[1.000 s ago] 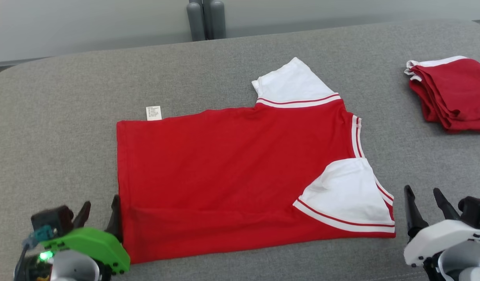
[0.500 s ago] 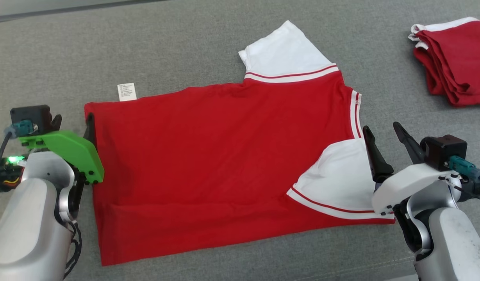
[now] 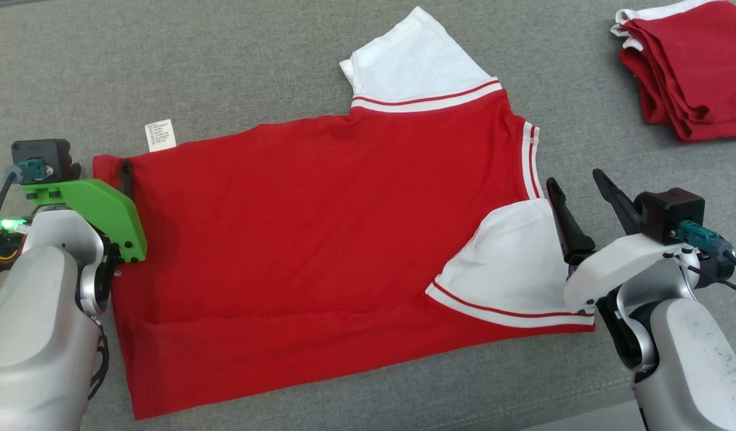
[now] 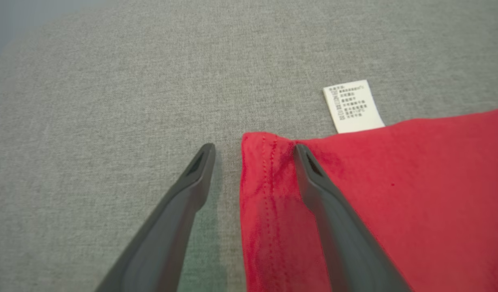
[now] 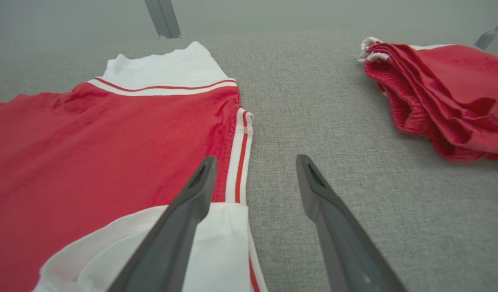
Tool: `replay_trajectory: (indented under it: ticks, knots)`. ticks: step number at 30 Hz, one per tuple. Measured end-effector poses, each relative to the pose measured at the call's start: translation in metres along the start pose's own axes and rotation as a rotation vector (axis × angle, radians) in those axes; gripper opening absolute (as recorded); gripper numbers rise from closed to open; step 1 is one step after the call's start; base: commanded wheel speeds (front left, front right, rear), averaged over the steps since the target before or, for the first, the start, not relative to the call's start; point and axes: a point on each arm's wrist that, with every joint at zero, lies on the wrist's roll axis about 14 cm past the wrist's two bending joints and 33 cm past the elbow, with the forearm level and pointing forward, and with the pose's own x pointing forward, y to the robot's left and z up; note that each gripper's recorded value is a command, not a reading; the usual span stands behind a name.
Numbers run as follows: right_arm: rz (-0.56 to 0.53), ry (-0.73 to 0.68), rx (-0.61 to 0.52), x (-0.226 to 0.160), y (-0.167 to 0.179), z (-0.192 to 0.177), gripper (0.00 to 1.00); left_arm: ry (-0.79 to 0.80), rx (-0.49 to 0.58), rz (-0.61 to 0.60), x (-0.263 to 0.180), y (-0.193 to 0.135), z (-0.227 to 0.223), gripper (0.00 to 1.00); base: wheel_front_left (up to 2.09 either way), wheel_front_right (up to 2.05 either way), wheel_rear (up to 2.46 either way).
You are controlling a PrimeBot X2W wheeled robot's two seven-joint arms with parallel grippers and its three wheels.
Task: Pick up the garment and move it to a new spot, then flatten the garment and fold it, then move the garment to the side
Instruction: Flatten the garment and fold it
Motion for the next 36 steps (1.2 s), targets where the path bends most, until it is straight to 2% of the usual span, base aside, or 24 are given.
replay_trajectory:
  ticks: [3,4,6,11,12,19,24,30,36]
  knots:
    - [0.008,-0.002,-0.006,0.001,0.001,0.001,1.00,0.009,0.010,0.004,0.003,0.001,-0.001,1.00,0.00,0.00,0.00]
    - [0.010,-0.001,-0.010,0.001,0.001,0.002,1.00,0.013,0.011,0.004,0.004,0.001,-0.001,0.93,0.00,0.00,0.00]
    - [0.015,-0.002,-0.021,0.003,0.001,0.004,1.00,0.013,0.013,0.001,0.005,0.000,0.000,0.49,0.00,0.00,0.00]
    - [0.042,-0.021,-0.066,0.014,0.003,0.019,1.00,0.017,0.022,-0.016,0.007,-0.002,-0.001,0.13,0.00,0.00,0.00]
    - [0.047,-0.022,-0.075,0.017,0.004,0.022,1.00,0.014,0.021,-0.017,0.007,-0.003,0.000,0.00,0.00,0.00,0.00]
    - [0.074,-0.050,-0.151,0.057,0.005,0.055,1.00,-0.094,-0.015,-0.033,0.008,-0.006,0.018,0.00,0.00,0.00,0.00]
    - [0.097,-0.031,-0.207,0.099,0.016,0.073,1.00,-0.206,-0.052,-0.056,-0.001,-0.014,0.034,0.00,0.00,0.00,0.00]
    - [0.110,0.069,-0.238,0.150,0.030,0.072,1.00,-0.289,-0.086,-0.076,-0.015,-0.021,0.041,0.00,0.00,0.00,0.00]
    - [0.140,0.206,-0.234,0.188,0.053,0.044,1.00,-0.318,-0.120,-0.063,-0.023,-0.020,0.036,0.00,0.00,0.00,0.00]
